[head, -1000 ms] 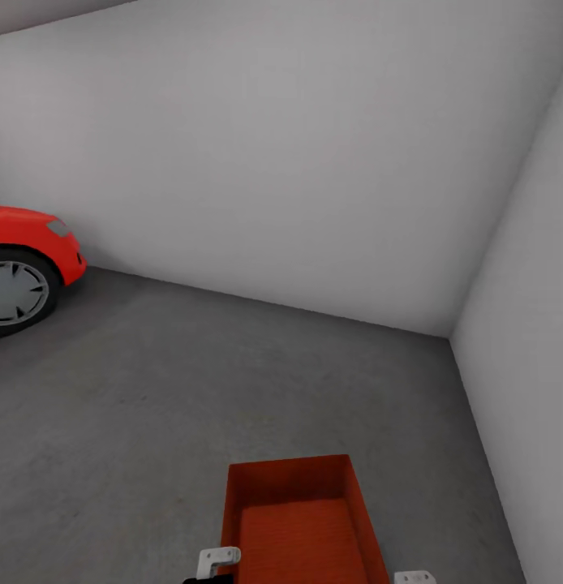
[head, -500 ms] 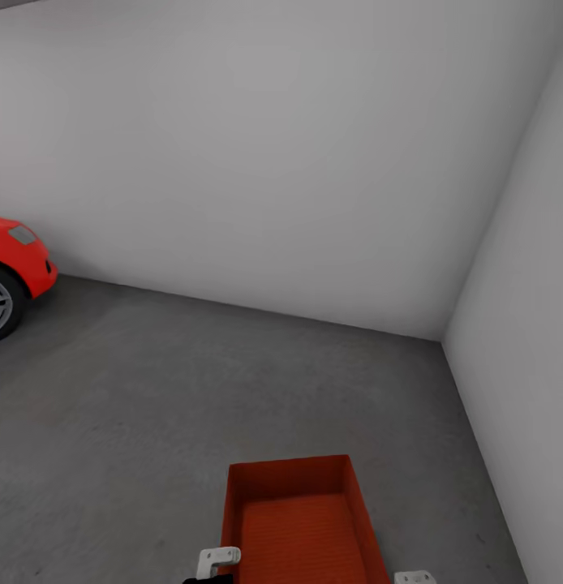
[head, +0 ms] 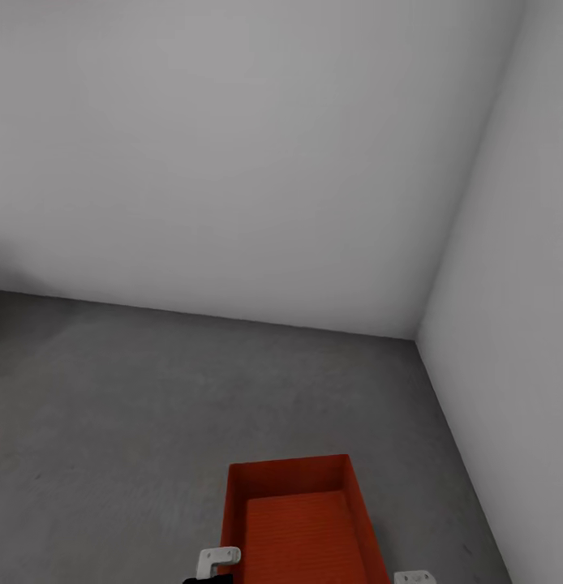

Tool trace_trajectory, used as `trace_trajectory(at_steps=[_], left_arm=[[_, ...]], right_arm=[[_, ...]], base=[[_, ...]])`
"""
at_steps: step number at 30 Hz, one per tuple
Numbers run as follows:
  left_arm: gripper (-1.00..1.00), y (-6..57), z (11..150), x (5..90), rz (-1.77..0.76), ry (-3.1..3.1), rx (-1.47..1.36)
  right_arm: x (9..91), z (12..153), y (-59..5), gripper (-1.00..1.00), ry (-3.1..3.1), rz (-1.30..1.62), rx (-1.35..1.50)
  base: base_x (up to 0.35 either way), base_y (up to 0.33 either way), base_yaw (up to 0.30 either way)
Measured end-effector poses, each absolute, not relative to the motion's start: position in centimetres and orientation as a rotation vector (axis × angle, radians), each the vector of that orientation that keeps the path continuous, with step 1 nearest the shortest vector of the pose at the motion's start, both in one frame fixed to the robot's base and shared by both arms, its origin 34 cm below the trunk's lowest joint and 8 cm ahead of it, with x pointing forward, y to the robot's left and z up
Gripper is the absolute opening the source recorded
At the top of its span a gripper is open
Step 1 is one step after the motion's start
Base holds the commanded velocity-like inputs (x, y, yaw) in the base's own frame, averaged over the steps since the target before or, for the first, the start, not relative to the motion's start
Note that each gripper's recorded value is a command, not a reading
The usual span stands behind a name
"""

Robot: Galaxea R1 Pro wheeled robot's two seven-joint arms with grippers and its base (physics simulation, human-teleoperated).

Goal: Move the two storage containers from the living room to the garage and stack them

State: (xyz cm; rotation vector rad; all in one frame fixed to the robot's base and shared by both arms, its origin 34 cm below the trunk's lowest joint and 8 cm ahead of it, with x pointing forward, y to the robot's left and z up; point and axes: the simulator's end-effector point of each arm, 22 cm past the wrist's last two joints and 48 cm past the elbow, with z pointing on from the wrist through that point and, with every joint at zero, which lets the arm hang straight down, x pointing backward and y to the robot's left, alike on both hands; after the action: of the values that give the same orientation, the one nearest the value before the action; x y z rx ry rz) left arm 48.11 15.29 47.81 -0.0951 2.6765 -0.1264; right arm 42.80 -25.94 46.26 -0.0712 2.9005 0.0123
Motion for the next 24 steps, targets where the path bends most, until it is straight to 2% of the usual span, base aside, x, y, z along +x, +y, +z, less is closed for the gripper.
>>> trace_trajectory(at_steps=[24], left_arm=[[-1.0, 15.29, 47.8, 48.1, -0.126, 2.677, -0.095]], right_arm=[[42.8, 46.26, -25.94, -1.0, 2.9, 0.012, -0.071]], base=[[0.32, 0.0, -0.194]])
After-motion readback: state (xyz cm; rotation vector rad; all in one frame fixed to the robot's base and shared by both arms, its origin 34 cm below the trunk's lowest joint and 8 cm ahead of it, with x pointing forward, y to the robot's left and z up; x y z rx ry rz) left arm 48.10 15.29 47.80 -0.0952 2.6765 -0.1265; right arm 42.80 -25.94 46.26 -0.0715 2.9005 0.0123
